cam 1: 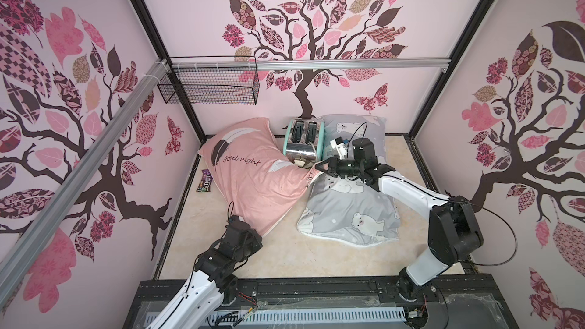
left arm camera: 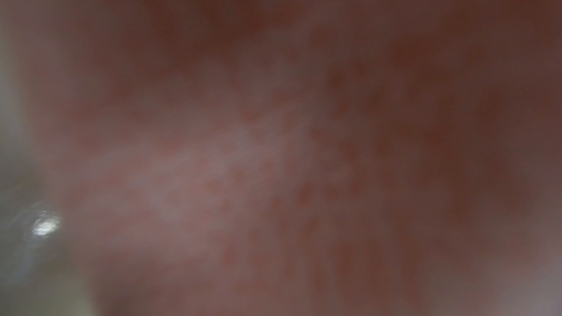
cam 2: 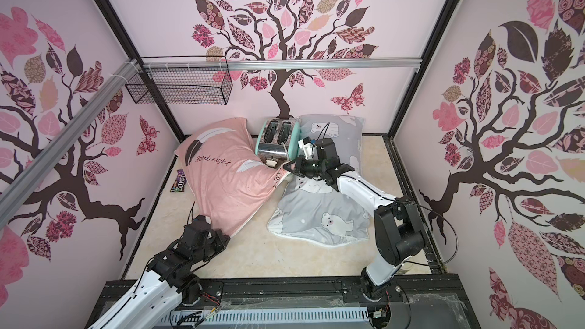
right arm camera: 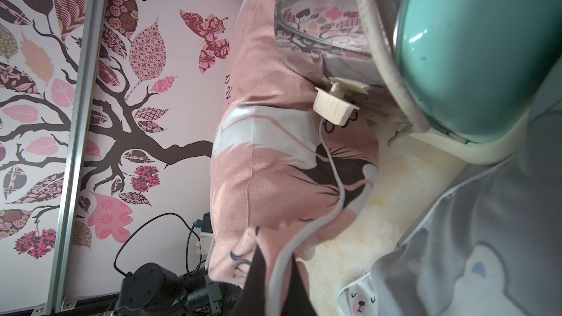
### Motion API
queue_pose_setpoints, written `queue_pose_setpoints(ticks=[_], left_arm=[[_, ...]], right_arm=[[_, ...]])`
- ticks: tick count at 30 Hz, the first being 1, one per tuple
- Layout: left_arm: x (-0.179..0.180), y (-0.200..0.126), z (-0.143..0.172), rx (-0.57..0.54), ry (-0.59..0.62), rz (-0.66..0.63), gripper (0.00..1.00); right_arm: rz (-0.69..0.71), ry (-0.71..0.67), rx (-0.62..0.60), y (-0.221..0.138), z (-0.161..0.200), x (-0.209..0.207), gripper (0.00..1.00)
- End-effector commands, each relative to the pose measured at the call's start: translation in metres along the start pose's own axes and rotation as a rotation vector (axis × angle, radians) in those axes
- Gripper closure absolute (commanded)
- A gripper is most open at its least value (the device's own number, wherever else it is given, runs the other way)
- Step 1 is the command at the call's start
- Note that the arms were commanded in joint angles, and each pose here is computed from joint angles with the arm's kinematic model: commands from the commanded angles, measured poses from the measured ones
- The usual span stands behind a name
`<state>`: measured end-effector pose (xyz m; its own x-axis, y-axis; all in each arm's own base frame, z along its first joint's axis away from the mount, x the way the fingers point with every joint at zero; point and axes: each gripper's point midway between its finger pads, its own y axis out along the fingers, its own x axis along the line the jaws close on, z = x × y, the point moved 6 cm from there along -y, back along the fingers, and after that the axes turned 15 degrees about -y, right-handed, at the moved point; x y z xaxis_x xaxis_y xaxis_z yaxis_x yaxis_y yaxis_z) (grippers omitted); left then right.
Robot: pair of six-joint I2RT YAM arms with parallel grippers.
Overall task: Zip up pillowcases
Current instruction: Zip the zipper on the pillowcase, then place the pillowcase at the center of the board.
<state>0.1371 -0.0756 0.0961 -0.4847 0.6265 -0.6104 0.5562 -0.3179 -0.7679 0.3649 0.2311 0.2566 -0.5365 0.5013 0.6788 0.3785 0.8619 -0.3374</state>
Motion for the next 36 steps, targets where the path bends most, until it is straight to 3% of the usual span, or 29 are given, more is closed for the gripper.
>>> queue_pose_setpoints(ticks=[1,7,9,12,15,16,17,19,22,26,29,32,34,36], left_arm=[[0.026,0.002,0.003,-0.019,-0.030,-0.097,1.00],[0.016,-0.006,0.001,-0.030,-0.045,-0.048,1.00],[0.002,-0.016,-0.002,-0.043,-0.031,-0.008,0.86],[-0.027,-0.054,-0.019,-0.146,0.044,0.021,0.80],[-0.052,-0.093,-0.037,-0.246,0.141,-0.019,0.65],[-0.063,-0.103,-0.042,-0.261,0.174,-0.020,0.61],[-0.076,-0.108,-0.045,-0.259,0.211,-0.015,0.59],[-0.109,-0.106,-0.047,-0.241,0.277,0.039,0.57],[-0.168,-0.071,-0.038,-0.157,0.374,0.144,0.57],[-0.215,0.007,-0.014,-0.044,0.459,0.153,0.56],[-0.194,0.055,-0.009,-0.029,0.459,0.043,0.57],[-0.136,0.078,-0.026,-0.035,0.431,-0.138,0.56],[-0.098,0.078,-0.044,-0.051,0.399,-0.249,0.55],[-0.082,0.061,-0.058,-0.105,0.424,-0.333,0.54]], right_arm=[[0.038,-0.093,-0.121,-0.016,-0.041,0.002,1.00],[0.025,-0.061,-0.058,-0.008,-0.013,0.001,1.00],[0.054,-0.068,0.002,0.000,0.012,0.004,1.00],[0.091,-0.090,0.122,0.012,0.059,0.020,1.00],[0.122,-0.126,0.266,0.021,0.119,0.045,0.96],[0.146,-0.137,0.321,0.019,0.137,0.050,0.74],[0.192,-0.137,0.366,0.012,0.151,0.050,0.42],[0.311,-0.137,0.386,-0.012,0.164,0.039,0.04],[0.539,-0.157,0.369,-0.065,0.159,0.020,0.00],[0.694,0.016,0.125,-0.148,0.123,-0.019,0.00],[0.875,0.118,-0.007,-0.196,0.108,-0.056,0.00],[1.009,0.206,-0.035,-0.222,0.112,-0.095,0.00],[1.104,0.218,-0.003,-0.229,0.116,-0.111,0.00],[1.135,0.218,0.032,-0.227,0.121,-0.121,0.00]])
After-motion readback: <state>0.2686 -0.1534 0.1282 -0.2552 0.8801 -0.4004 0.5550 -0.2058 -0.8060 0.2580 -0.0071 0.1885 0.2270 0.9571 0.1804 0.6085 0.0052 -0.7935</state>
